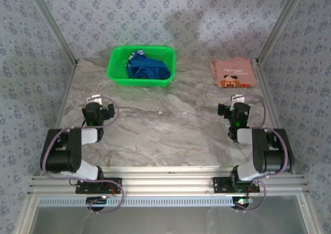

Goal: Fold and stack the t-shirts

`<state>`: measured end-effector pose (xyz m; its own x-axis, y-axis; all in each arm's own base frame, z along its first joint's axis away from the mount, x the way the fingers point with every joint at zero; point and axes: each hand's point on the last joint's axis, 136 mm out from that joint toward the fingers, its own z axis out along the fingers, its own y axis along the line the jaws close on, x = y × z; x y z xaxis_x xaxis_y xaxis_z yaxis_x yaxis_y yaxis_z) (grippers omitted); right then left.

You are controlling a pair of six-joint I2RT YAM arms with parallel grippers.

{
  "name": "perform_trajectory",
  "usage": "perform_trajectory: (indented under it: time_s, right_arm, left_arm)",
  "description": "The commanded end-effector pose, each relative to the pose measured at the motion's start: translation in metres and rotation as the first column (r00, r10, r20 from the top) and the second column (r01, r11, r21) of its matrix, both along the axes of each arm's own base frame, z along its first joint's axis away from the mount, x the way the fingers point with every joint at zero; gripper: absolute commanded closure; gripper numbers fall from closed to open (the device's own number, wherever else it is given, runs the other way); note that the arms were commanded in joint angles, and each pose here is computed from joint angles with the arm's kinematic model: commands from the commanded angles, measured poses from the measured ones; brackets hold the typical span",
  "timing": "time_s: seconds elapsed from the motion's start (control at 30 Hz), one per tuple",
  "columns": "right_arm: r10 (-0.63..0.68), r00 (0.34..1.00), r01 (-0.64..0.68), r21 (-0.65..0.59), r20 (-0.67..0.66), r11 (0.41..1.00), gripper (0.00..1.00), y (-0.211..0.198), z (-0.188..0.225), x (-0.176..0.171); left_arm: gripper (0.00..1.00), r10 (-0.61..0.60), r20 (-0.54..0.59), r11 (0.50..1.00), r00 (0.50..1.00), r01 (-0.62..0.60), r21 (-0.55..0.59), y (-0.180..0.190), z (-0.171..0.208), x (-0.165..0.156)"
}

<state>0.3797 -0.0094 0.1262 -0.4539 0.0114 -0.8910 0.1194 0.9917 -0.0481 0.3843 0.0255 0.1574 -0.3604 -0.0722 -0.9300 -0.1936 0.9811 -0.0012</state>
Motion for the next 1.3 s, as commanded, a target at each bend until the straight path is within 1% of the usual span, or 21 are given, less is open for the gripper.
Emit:
perform_trajectory:
  time_s: [0.0,0.03,0.1,0.17,0.23,0.27,0.3,0.37,0.43,0.5,0.57,0.67,0.77,0.8,0.93,1.03,1.13,1.27]
  right_arm:
    - [-0.008,0.99,0.024,0.113,-0.144,0.993,0.0,0.019,0.044,-0.037]
    - [0.025,0.985,0.002,0.158,-0.17,0.987,0.0,0.031,0.054,-0.049]
    - [0.096,0.98,-0.053,0.235,-0.173,0.97,0.0,0.054,0.07,-0.064]
    - [0.222,0.966,-0.171,0.314,-0.136,0.934,0.0,0.088,0.094,-0.074]
    - [0.301,0.946,-0.242,0.36,-0.118,0.901,0.0,0.114,0.113,-0.076]
    - [0.336,0.935,-0.271,0.38,-0.116,0.885,0.0,0.126,0.123,-0.074]
    - [0.369,0.922,-0.299,0.394,-0.114,0.869,0.0,0.138,0.132,-0.073]
    - [0.44,0.889,-0.36,0.398,-0.129,0.844,0.0,0.165,0.147,-0.067]
    - [0.484,0.865,-0.406,0.387,-0.129,0.828,0.0,0.188,0.161,-0.062]
    - [0.536,0.834,-0.457,0.38,-0.133,0.805,0.0,0.214,0.166,-0.062]
    - [0.571,0.81,-0.486,0.39,-0.135,0.782,0.0,0.235,0.167,-0.064]
    - [0.624,0.769,-0.527,0.415,-0.139,0.742,0.0,0.266,0.165,-0.074]
    - [0.662,0.733,-0.556,0.424,-0.156,0.715,0.0,0.289,0.159,-0.085]
    - [0.671,0.722,-0.56,0.425,-0.169,0.711,0.0,0.294,0.155,-0.088]
    - [0.678,0.7,-0.558,0.422,-0.223,0.715,0.0,0.307,0.141,-0.091]
    - [0.679,0.691,-0.556,0.419,-0.246,0.718,0.0,0.315,0.134,-0.087]
    - [0.669,0.681,-0.534,0.422,-0.298,0.732,0.0,0.318,0.123,-0.084]
    - [0.68,0.669,-0.554,0.408,-0.3,0.725,0.0,0.329,0.128,-0.069]
  left_arm:
    - [0.0,0.018,0.057,0.996,0.998,-0.012,-0.091,-0.004,0.087,-0.026]
    - [0.0,0.046,0.057,0.992,0.997,-0.039,-0.117,-0.001,0.106,-0.032]
    - [0.0,0.044,0.02,0.989,0.999,-0.04,-0.143,0.0,0.131,-0.033]
    - [0.0,0.023,-0.084,0.985,0.996,-0.037,-0.168,-0.001,0.142,-0.019]
    - [0.0,-0.008,-0.196,0.979,0.981,-0.032,-0.202,-0.004,0.138,0.005]
    - [0.0,-0.049,-0.25,0.973,0.967,-0.011,-0.232,-0.009,0.132,0.019]
    - [0.0,-0.087,-0.27,0.966,0.959,0.015,-0.259,-0.014,0.132,0.033]
    - [0.0,-0.155,-0.341,0.946,0.927,0.041,-0.321,-0.024,0.115,0.063]
    - [0.03,-0.187,-0.384,0.933,0.904,0.04,-0.358,-0.028,0.1,0.088]
    - [0.08,-0.204,-0.433,0.927,0.878,0.031,-0.373,-0.028,0.079,0.109]
    - [0.12,-0.198,-0.462,0.934,0.865,0.023,-0.356,-0.026,0.063,0.124]
    - [0.13,-0.14,-0.504,0.954,0.853,-0.02,-0.299,-0.015,0.035,0.139]
    - [0.13,-0.123,-0.525,0.954,0.842,-0.046,-0.297,-0.012,0.011,0.152]
    - [0.13,-0.121,-0.516,0.952,0.848,-0.049,-0.303,-0.012,0.011,0.16]
    - [0.13,-0.14,-0.497,0.933,0.856,-0.055,-0.356,-0.018,-0.005,0.179]
    - [0.13,-0.16,-0.464,0.913,0.871,-0.049,-0.405,-0.024,-0.011,0.193]
    - [0.14,-0.164,-0.489,0.899,0.857,-0.074,-0.432,-0.027,-0.028,0.198]
    - [0.2,-0.147,-0.514,0.889,0.845,-0.115,-0.443,-0.026,-0.046,0.199]
